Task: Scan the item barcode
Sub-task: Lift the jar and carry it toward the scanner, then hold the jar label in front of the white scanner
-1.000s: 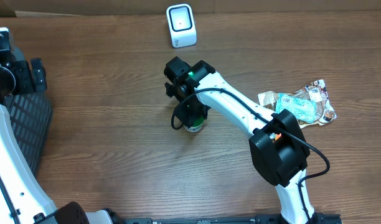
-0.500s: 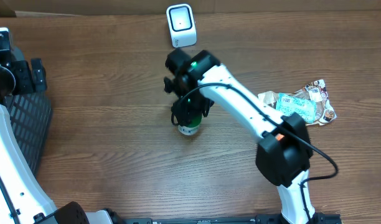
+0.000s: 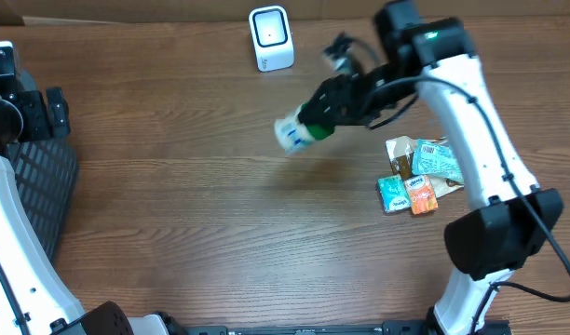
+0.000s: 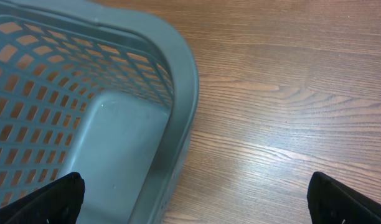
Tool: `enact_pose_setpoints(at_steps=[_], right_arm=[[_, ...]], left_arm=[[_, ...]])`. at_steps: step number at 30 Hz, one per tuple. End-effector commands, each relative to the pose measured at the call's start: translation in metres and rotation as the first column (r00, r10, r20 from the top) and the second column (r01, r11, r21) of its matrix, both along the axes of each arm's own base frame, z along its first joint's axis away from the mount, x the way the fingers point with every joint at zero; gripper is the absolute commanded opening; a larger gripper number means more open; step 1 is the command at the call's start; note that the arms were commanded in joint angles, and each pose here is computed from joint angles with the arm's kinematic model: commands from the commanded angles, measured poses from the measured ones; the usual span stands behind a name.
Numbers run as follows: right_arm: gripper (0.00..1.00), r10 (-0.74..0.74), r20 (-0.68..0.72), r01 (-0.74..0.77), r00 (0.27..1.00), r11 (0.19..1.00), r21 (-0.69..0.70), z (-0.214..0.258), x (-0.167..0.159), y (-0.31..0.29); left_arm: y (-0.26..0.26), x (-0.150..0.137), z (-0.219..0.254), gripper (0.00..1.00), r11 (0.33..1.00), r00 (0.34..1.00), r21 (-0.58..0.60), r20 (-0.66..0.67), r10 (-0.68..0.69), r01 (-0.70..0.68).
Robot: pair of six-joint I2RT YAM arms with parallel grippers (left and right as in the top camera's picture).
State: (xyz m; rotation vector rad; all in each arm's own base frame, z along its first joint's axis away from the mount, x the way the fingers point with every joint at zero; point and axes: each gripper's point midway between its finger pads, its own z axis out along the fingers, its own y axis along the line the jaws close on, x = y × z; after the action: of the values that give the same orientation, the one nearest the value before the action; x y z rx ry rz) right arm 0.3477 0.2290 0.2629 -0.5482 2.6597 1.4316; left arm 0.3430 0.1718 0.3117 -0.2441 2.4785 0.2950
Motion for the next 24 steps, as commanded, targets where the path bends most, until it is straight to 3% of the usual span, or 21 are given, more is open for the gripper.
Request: enact_pose_setpoints(at_steps=[1,8,13,19,24], right_arm=[[0.59,0.018,-0.009,-0.015,1.0,0.97,0.244,0.055,-0.01,0.007],[0.58,0.014,-0.044,0.005,0.999,0.919,0.393,0.081,-0.008,-0.001],[0.56,0.065,-0.1,0.003,0.993,0.825,0.564,0.115,-0.017,0.001],[0.56,0.058,-0.088,0.0,0.994,0.838,0.545,0.112,-0.014,0.002],[0.56,0.019,-0.032,-0.004,0.999,0.908,0.419,0.086,-0.005,0.002]], left_arm=[[0.0,0.002,0.0,1.0,1.0,1.0,0.013,-0.004,-0.019,0.019],[0.0,0.002,0.0,1.0,1.0,1.0,0.013,-0.004,-0.019,0.019],[0.0,0.002,0.0,1.0,1.0,1.0,0.013,-0.004,-0.019,0.019],[0.0,0.002,0.0,1.0,1.0,1.0,0.013,-0.004,-0.019,0.019],[0.0,0.002,0.0,1.0,1.0,1.0,0.013,-0.004,-0.019,0.019]])
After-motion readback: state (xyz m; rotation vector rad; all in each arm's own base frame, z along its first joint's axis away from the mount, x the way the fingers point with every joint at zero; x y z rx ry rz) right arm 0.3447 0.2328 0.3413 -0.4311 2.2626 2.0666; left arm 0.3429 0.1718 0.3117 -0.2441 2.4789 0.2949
